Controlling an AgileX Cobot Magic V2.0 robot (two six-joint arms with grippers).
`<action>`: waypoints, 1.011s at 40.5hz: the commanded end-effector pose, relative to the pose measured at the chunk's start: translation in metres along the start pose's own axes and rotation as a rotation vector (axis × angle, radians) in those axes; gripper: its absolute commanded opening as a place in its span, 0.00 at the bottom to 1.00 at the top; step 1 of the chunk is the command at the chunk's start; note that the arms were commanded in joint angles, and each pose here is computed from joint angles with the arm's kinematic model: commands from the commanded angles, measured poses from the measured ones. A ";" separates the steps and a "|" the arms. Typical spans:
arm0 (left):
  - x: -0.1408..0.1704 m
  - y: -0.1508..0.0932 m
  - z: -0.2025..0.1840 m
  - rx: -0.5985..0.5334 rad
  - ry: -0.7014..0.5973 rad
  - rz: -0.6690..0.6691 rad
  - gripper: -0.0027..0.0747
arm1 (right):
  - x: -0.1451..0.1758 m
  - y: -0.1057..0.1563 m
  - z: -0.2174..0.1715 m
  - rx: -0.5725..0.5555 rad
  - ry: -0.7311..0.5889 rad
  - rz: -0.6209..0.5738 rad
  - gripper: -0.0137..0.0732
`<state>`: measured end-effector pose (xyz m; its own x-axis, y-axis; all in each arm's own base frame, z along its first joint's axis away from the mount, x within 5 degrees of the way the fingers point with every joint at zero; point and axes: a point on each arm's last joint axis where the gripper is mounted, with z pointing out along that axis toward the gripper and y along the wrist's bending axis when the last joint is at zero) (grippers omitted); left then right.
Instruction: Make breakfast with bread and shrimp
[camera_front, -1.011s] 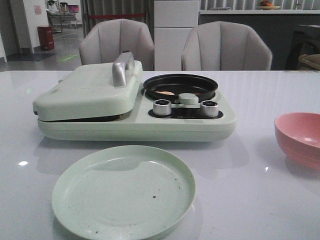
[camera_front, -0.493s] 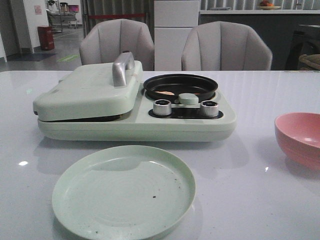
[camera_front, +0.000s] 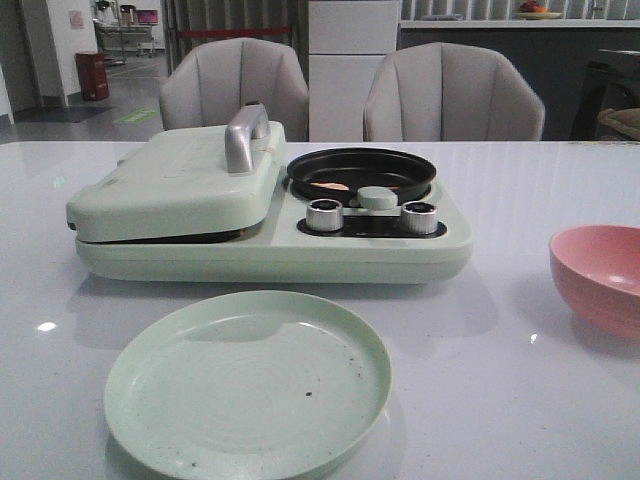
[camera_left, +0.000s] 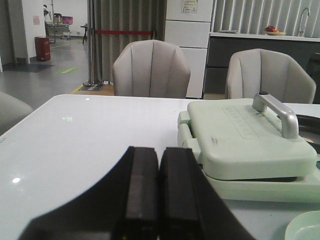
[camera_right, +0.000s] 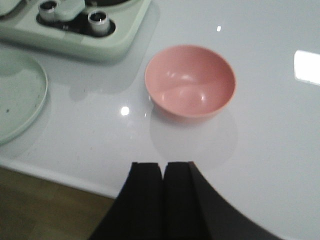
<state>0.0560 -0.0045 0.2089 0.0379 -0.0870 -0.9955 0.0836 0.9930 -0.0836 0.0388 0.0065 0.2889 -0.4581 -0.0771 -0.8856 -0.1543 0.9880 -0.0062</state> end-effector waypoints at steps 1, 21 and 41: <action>0.001 0.000 -0.001 0.015 -0.078 -0.011 0.16 | -0.006 -0.003 0.004 0.052 -0.231 -0.015 0.18; 0.001 0.000 -0.001 0.015 -0.078 -0.011 0.16 | 0.068 -0.009 0.052 0.168 -0.512 0.011 0.18; 0.001 0.000 -0.001 0.015 -0.077 -0.011 0.16 | 0.061 -0.009 0.048 0.148 -0.605 0.082 0.18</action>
<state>0.0560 -0.0045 0.2089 0.0381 -0.0888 -0.9953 0.0837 0.9928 -0.0854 0.0569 0.0003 0.1956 -0.0205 0.0340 -0.9992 -0.0019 0.9994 0.0340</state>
